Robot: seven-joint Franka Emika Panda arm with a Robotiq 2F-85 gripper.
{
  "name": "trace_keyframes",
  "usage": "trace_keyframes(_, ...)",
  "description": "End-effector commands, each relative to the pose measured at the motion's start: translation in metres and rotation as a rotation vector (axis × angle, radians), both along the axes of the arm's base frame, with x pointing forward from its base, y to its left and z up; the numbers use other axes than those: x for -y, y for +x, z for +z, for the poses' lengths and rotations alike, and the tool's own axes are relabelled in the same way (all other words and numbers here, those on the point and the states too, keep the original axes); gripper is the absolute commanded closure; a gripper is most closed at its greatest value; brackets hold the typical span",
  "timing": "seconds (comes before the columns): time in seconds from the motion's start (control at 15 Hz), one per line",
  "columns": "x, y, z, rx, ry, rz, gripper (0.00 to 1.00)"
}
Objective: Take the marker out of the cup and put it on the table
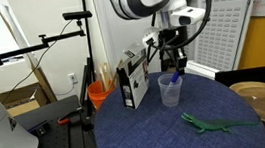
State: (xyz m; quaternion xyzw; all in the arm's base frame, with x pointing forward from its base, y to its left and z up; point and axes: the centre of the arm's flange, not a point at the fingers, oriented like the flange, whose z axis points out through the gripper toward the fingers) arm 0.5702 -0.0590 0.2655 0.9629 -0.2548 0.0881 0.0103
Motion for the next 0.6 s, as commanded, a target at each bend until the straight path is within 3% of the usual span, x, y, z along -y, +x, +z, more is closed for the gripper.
trace_keyframes(0.0,-0.006,-0.015,0.026,0.04,-0.013,0.01,0.96)
trace_keyframes(0.53,-0.001,-0.029,0.089,0.132,-0.054,0.031,0.96)
